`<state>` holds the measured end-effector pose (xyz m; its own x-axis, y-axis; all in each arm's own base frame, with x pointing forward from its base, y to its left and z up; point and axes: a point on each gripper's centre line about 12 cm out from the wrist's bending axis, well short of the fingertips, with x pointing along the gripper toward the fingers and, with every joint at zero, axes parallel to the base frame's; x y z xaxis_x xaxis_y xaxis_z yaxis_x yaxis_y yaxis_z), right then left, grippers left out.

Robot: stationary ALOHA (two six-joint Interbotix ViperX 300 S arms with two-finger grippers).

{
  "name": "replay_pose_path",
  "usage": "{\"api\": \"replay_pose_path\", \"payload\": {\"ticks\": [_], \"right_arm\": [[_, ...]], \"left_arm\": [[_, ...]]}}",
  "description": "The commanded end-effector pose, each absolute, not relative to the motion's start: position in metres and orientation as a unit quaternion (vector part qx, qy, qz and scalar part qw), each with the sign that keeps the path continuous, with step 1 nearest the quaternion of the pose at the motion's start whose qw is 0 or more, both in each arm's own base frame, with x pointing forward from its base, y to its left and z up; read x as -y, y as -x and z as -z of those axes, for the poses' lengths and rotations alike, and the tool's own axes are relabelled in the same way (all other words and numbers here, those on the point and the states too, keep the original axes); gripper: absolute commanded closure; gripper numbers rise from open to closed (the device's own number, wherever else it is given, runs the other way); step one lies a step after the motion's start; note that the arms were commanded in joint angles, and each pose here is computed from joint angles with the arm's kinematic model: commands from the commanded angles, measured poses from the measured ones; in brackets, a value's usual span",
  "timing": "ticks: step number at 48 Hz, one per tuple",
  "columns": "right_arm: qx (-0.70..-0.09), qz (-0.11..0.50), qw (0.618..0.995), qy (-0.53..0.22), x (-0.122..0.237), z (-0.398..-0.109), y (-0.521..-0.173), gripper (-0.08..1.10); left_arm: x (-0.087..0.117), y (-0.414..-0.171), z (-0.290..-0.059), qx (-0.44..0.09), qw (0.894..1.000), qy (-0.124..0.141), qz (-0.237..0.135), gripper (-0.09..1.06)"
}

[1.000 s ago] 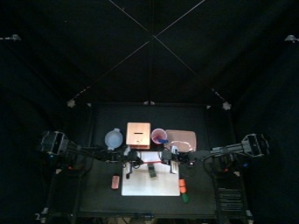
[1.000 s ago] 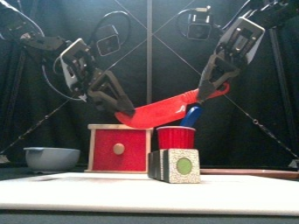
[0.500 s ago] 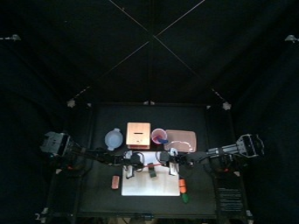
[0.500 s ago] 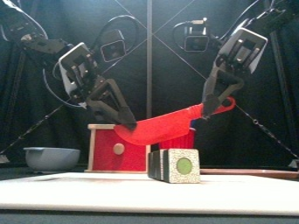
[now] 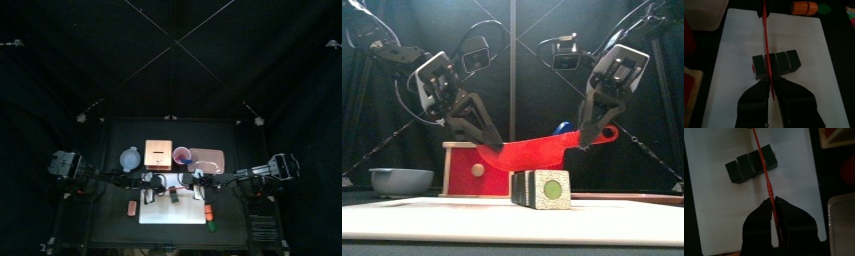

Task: Place sushi on board then cut the sushi with the knife then place the pieces on the plate
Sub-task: Cut the sushi into 4 pieces

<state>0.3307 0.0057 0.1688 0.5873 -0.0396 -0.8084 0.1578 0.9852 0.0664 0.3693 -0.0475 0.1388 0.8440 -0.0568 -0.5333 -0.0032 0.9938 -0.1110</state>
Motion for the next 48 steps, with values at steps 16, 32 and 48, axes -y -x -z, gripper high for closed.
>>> {"api": "replay_pose_path", "payload": {"ticks": [16, 32, 48], "right_arm": [[-0.445, 0.072, 0.888, -0.084, 0.0043, -0.1733, -0.3326, 0.69], [-0.447, 0.072, 0.888, -0.085, 0.0032, -0.1723, -0.3323, 0.69], [-0.448, 0.073, 0.887, -0.085, 0.0043, -0.1713, -0.3324, 0.69]], "left_arm": [[0.0596, -0.3781, -0.1552, -0.256, 0.965, 0.054, 0.03, 0.44], [0.0641, -0.3778, -0.1561, -0.257, 0.964, 0.058, 0.033, 0.44], [0.064, -0.3771, -0.1536, -0.265, 0.962, 0.064, 0.03, 0.44]]}}
